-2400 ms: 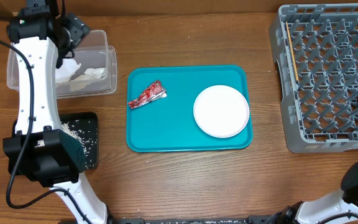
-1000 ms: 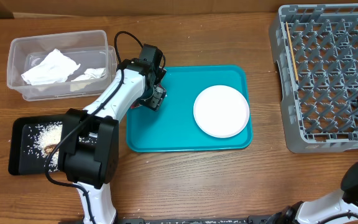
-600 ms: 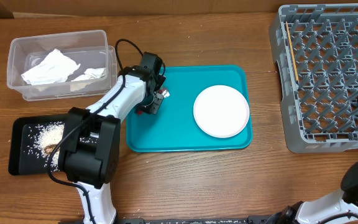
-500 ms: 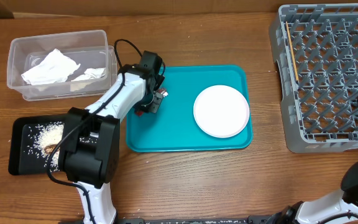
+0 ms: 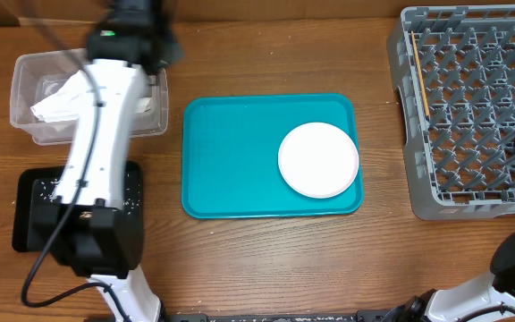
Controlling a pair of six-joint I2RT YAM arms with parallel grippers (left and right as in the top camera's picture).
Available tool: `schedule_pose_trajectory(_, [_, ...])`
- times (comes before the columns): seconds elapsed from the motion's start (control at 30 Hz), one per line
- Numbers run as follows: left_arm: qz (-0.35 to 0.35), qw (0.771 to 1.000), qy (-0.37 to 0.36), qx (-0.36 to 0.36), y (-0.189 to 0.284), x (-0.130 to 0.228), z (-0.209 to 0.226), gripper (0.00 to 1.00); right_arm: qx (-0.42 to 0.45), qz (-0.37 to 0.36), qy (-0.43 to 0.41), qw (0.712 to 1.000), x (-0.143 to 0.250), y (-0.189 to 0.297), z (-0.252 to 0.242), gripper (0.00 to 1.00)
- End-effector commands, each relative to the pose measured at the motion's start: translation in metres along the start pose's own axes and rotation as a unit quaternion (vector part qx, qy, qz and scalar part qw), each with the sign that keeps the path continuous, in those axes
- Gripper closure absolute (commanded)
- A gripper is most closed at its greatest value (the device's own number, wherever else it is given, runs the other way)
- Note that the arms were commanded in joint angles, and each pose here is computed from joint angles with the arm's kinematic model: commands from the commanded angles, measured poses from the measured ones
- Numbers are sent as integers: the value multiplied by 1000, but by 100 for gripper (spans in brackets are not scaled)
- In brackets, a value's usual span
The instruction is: Sort waste into correct bins and load items into the dishwasher
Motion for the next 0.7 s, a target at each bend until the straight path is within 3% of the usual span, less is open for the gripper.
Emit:
schedule_pose_trajectory(0.0, [17,976,217,-25,-21,-21,59,96,-3,-7,-2,1000,-2,4,1,0])
schedule_pose_trajectory(0.07, [37,965,259,-20,-34,-24,75,95,-3,-7,-2,1000,-2,4,1,0])
schedule_pose_trajectory(0.1, [49,960,274,-16,-42,-24,82,88,-3,-7,-2,1000,-2,4,1,0])
schedule_pose_trajectory(0.17, [67,955,287,-14,-53,-22,92,85,-3,-7,-2,1000,-2,4,1,0])
schedule_pose_trajectory(0.23, [85,950,299,-16,-65,-20,103,67,-3,-7,-2,1000,-2,4,1,0])
schedule_pose_trajectory(0.27, [94,948,305,-17,-71,-17,108,52,-3,-7,-2,1000,-2,4,1,0])
schedule_pose_trajectory(0.33, [106,944,313,-17,-76,-15,114,31,-3,-7,-2,1000,-2,4,1,0])
schedule_pose_trajectory(0.37, [111,942,316,-15,-77,-15,117,27,-3,-7,-2,1000,-2,4,1,0])
schedule_pose_trajectory(0.53, [104,948,299,40,-57,-30,117,24,-3,-7,-2,1000,-2,4,1,0])
schedule_pose_trajectory(0.67, [106,957,248,111,-13,-37,106,23,-3,-7,-2,1000,-2,4,1,0])
Point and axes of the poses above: each gripper's point midway between its finger pads, its own y axis back along the fingers, its own z axis along the line the jaws close on, x = y × z, the point moved 3 cm from there along y, back along the fingers
